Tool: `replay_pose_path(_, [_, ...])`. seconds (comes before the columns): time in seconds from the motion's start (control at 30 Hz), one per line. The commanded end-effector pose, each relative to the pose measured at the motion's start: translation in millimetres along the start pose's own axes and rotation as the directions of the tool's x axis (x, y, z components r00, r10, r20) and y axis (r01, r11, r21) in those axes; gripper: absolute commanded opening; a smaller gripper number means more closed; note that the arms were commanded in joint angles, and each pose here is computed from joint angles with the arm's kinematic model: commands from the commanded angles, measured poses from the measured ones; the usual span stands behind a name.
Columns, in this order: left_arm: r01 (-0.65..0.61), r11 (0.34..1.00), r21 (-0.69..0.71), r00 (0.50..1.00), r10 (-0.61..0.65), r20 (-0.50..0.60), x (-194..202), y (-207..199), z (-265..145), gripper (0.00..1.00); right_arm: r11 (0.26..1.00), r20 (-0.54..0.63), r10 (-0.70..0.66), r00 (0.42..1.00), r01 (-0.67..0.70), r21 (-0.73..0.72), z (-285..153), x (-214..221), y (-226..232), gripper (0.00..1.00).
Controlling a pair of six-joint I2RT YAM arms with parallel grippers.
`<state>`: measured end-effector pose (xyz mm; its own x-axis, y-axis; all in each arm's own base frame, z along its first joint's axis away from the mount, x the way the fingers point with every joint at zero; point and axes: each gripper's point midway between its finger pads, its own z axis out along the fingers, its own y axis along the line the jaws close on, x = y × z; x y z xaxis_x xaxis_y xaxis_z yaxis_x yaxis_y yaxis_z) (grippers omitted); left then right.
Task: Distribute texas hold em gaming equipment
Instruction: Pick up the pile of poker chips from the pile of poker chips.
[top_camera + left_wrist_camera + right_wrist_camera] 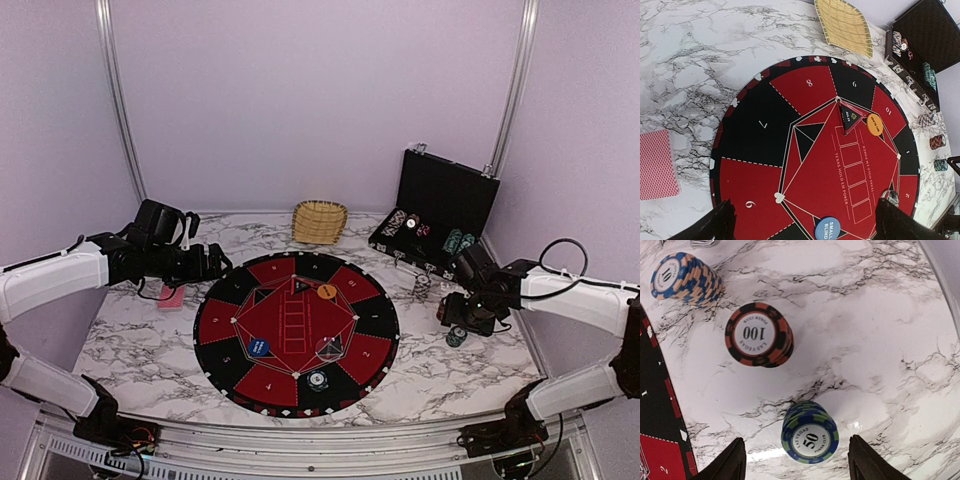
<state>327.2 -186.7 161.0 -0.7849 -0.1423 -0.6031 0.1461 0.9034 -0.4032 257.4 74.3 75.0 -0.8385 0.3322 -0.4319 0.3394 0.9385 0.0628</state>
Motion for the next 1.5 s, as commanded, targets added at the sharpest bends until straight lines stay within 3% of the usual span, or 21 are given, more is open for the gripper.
replay_pose_path(0.0, [-0.002, 1.000, 0.018, 1.000, 0.002, 0.031, -10, -3, -5, 0.99, 0.999, 0.025, 0.046, 0.999, -0.046, -0.001, 6, -7, -5, 0.68])
replay_pose_path(0.57, [0.001, 1.000, 0.024, 1.000, -0.001, 0.027, -12, -5, -4, 0.99, 0.998, -0.002, 0.065, 0.998, -0.065, 0.019, 29, 1, -15, 0.66])
replay_pose_path(1.47, [0.004, 1.000, 0.016, 1.000, -0.005, 0.022, -10, -2, -2, 0.99, 0.999, -0.026, 0.038, 0.999, -0.039, -0.008, 38, 8, -9, 0.51])
